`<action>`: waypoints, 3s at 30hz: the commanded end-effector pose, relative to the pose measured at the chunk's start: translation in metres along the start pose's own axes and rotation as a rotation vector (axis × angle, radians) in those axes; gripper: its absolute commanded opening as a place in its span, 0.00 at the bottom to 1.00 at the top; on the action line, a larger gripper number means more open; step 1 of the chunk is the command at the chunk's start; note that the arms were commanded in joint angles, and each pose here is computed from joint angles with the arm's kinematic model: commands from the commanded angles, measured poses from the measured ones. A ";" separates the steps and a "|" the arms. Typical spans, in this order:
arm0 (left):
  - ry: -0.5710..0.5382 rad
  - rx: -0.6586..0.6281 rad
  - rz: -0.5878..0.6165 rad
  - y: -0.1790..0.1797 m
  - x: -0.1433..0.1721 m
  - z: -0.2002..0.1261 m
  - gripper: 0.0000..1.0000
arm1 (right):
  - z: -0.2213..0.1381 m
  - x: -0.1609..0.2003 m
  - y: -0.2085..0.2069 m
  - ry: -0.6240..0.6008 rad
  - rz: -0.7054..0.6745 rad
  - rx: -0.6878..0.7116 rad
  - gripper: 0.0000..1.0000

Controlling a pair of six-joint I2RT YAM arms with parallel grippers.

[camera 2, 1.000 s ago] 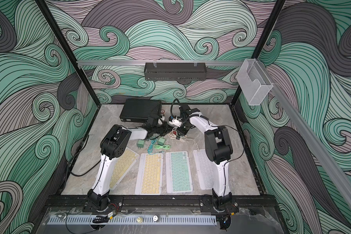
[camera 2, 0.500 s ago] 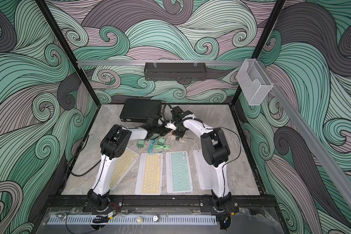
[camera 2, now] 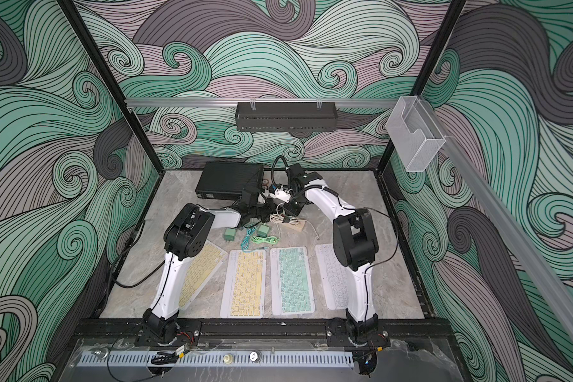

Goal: Unplug the wireless keyboard
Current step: Remove the plug from the socket, then adjust the socket at the center of the board, then place the plug at the center of the board.

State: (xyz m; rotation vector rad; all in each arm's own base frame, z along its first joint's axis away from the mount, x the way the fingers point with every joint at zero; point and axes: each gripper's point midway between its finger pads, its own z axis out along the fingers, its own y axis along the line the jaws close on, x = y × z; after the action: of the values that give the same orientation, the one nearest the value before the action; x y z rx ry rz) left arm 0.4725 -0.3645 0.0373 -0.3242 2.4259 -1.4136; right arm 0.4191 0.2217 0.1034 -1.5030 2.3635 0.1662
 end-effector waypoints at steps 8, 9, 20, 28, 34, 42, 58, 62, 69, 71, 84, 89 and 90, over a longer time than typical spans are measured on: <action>0.095 -0.319 -0.129 0.107 0.048 0.003 0.08 | -0.038 0.004 0.009 -0.078 -0.021 0.094 0.00; 0.090 -0.323 -0.116 0.105 0.046 0.001 0.08 | -0.038 0.005 0.012 -0.085 -0.024 0.094 0.00; 0.059 -0.330 -0.017 0.090 0.037 -0.009 0.08 | -0.005 0.042 0.040 0.028 -0.022 -0.039 0.00; 0.045 -0.327 0.024 0.084 0.032 -0.013 0.08 | 0.020 0.050 0.041 0.083 -0.011 -0.077 0.00; 0.017 -0.301 0.080 0.073 0.028 -0.018 0.12 | 0.032 0.060 0.023 0.148 0.019 -0.026 0.00; -0.124 -0.305 0.244 0.042 0.013 -0.052 0.26 | 0.045 0.059 -0.012 0.156 0.069 0.074 0.00; -0.354 -0.314 0.345 0.026 0.003 -0.098 0.28 | 0.042 0.039 -0.028 0.065 0.100 0.040 0.00; -0.376 -0.309 0.350 0.024 0.003 -0.103 0.28 | 0.033 0.042 -0.016 0.054 0.063 0.012 0.00; -0.406 -0.280 0.405 0.008 0.006 -0.111 0.28 | 0.013 0.046 0.001 0.019 0.029 -0.024 0.00; -0.410 -0.275 0.425 0.002 0.008 -0.113 0.28 | 0.008 0.046 0.008 0.006 0.011 -0.051 0.00; -0.477 -0.280 0.483 -0.010 0.012 -0.128 0.27 | 0.010 0.059 0.042 0.050 -0.005 -0.220 0.00; -0.494 -0.288 0.489 -0.010 0.010 -0.132 0.27 | 0.016 0.067 0.046 0.080 -0.010 -0.236 0.00; -0.494 -0.291 0.487 -0.009 0.010 -0.132 0.27 | 0.017 0.068 0.047 0.085 -0.010 -0.239 0.00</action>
State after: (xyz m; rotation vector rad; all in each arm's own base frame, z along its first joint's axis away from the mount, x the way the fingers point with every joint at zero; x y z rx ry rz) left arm 0.4118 -0.2679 0.0852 -0.1242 2.1532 -0.6863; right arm 0.3674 0.1879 0.0668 -1.6064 2.4604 0.3363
